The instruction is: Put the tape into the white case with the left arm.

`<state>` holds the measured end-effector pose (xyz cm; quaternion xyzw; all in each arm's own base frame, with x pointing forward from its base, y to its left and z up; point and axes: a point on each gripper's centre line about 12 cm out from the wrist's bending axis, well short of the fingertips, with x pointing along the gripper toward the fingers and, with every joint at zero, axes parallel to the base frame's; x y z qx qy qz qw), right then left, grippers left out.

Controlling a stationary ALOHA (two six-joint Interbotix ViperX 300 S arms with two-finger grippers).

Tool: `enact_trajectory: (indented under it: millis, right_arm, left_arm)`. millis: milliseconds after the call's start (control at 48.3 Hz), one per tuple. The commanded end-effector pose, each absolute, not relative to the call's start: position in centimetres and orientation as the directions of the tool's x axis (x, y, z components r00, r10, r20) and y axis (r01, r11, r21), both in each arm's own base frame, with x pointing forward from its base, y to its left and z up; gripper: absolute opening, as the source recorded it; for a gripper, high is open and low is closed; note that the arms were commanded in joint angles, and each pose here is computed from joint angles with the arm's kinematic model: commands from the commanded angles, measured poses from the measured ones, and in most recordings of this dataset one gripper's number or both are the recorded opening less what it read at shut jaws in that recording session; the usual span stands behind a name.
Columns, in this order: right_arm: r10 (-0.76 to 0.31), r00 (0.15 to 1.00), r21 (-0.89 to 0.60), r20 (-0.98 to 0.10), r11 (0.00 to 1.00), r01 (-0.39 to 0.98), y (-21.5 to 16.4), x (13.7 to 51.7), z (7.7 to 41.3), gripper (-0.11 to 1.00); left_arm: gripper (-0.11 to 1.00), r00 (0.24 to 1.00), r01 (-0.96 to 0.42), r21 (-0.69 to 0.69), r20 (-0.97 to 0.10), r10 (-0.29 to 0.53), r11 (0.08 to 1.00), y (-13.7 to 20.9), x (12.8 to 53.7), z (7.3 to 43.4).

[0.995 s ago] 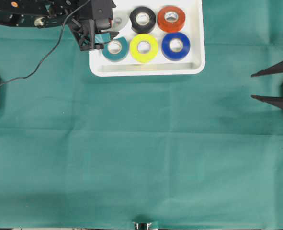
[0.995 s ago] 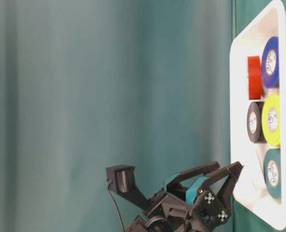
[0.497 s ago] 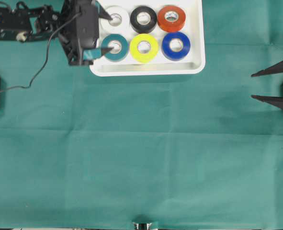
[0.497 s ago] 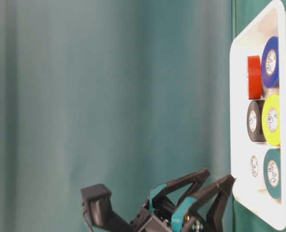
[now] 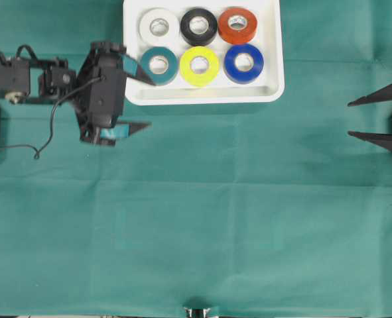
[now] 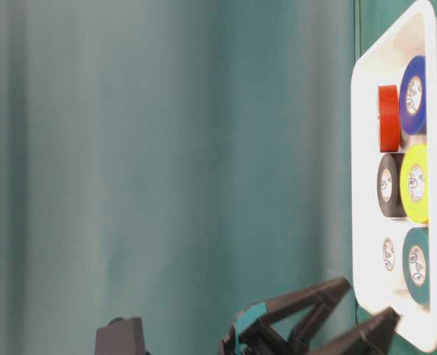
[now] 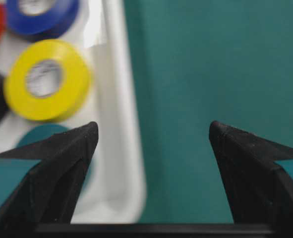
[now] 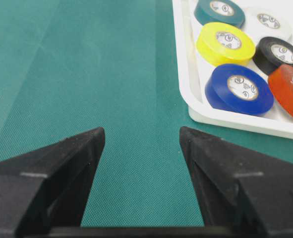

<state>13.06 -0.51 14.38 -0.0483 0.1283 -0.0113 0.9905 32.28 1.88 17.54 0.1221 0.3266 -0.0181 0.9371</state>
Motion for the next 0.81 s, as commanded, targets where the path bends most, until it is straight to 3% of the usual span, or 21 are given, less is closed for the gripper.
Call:
enact_trajectory:
  millis: [0,311,787]
  right_arm:
    - [-0.033,0.97,-0.099,-0.241,0.995,0.01,-0.5,13.2,14.8,0.99]
    - [-0.035,0.969,-0.099,-0.243,0.995,0.011,-0.5,13.2,14.8,0.99]
    - [-0.033,0.97,-0.097,-0.241,0.995,0.01,-0.5,13.2,14.8,0.99]
  left_arm:
    - [0.94,0.806,0.124,0.19,-0.592,0.012,0.974,0.5,32.3,18.4]
    - [0.94,0.785,0.154,0.061,-0.614,-0.084,0.986,-3.4,31.5,17.5]
    - [0.93,0.796,0.145,0.036,-0.598,-0.095,0.989,-3.7,30.6,17.9]
